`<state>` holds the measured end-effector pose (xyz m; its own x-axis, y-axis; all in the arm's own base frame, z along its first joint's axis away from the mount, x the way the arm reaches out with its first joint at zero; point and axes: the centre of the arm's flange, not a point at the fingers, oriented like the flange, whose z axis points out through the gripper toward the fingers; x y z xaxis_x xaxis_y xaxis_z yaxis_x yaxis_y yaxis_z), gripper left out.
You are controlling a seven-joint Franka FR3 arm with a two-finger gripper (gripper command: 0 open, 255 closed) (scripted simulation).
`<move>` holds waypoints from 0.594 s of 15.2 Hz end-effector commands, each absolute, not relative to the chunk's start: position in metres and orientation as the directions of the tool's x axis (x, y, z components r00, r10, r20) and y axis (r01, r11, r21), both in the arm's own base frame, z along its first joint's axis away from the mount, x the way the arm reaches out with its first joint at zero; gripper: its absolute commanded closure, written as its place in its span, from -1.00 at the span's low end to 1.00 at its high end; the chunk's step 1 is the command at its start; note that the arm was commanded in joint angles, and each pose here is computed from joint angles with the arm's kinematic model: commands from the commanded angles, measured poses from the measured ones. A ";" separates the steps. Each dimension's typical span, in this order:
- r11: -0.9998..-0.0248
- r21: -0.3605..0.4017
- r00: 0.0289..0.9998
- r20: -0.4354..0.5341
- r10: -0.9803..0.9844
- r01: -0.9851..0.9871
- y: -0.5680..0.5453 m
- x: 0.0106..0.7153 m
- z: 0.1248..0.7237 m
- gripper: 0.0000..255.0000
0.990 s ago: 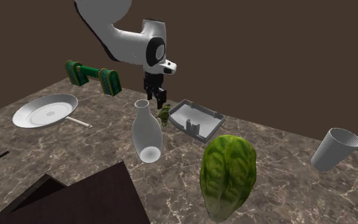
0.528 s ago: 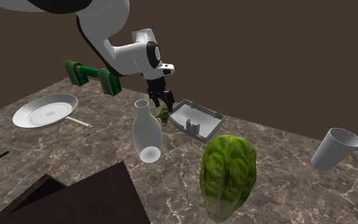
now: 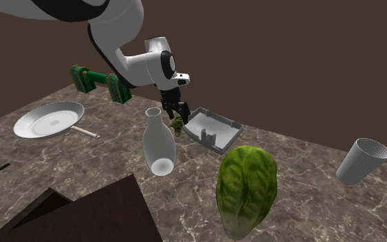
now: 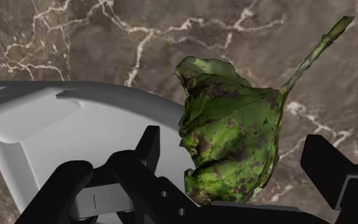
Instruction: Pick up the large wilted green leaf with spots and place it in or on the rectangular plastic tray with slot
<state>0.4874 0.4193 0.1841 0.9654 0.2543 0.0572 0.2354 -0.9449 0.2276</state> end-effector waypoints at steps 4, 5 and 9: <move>-0.945 0.228 0.965 0.057 0.254 0.235 0.419 0.487 0.184 1.00; -0.945 0.228 0.965 0.057 0.254 0.235 0.419 0.487 0.184 1.00; -0.945 0.228 0.965 0.057 0.254 0.235 0.419 0.487 0.184 1.00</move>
<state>0.4879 0.4188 0.1844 0.9656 0.2535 0.0577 0.2344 -0.9450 0.2281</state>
